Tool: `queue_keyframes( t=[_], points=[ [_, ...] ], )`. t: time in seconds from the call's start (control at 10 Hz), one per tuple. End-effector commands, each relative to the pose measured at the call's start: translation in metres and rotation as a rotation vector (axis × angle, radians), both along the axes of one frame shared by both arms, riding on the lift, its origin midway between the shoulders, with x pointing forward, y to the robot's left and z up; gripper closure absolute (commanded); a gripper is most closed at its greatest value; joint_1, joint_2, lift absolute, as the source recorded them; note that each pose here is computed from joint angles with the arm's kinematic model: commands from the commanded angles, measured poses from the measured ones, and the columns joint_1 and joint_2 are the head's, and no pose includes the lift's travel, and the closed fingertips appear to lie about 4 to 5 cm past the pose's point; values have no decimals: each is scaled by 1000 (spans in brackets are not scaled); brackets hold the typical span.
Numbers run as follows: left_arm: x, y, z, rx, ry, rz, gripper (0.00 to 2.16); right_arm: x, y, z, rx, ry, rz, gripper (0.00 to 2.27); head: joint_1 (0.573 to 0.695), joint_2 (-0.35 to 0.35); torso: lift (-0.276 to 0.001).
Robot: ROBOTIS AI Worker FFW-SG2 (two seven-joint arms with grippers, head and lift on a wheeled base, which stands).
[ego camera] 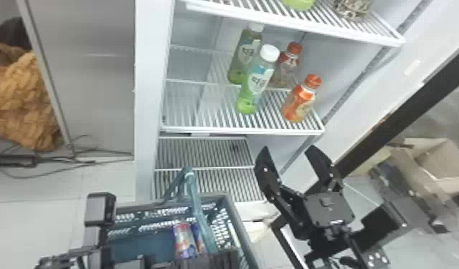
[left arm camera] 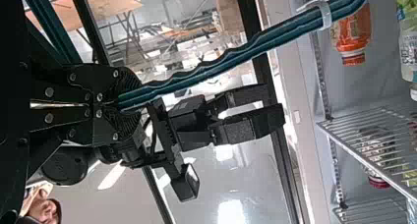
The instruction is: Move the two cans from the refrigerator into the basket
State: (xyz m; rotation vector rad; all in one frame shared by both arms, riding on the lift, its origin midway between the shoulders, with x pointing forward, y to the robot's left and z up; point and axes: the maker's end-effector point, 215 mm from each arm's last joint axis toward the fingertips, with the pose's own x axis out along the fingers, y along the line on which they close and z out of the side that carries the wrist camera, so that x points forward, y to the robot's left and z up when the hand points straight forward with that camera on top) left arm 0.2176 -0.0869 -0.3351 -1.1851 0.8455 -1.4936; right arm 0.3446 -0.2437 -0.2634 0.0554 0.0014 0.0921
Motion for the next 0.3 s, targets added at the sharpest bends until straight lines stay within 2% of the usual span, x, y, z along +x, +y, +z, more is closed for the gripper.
queue_keyframes(
  t=[0.0,0.2],
  points=[
    [0,0,0,0,0,0,1190,0,0,1,-1,-5,0,104,695,-350,-276],
    [1,0,1,-2,-1,0,1190,0,0,3,-2,-11,-1,104,695,-350,-276]
  ],
)
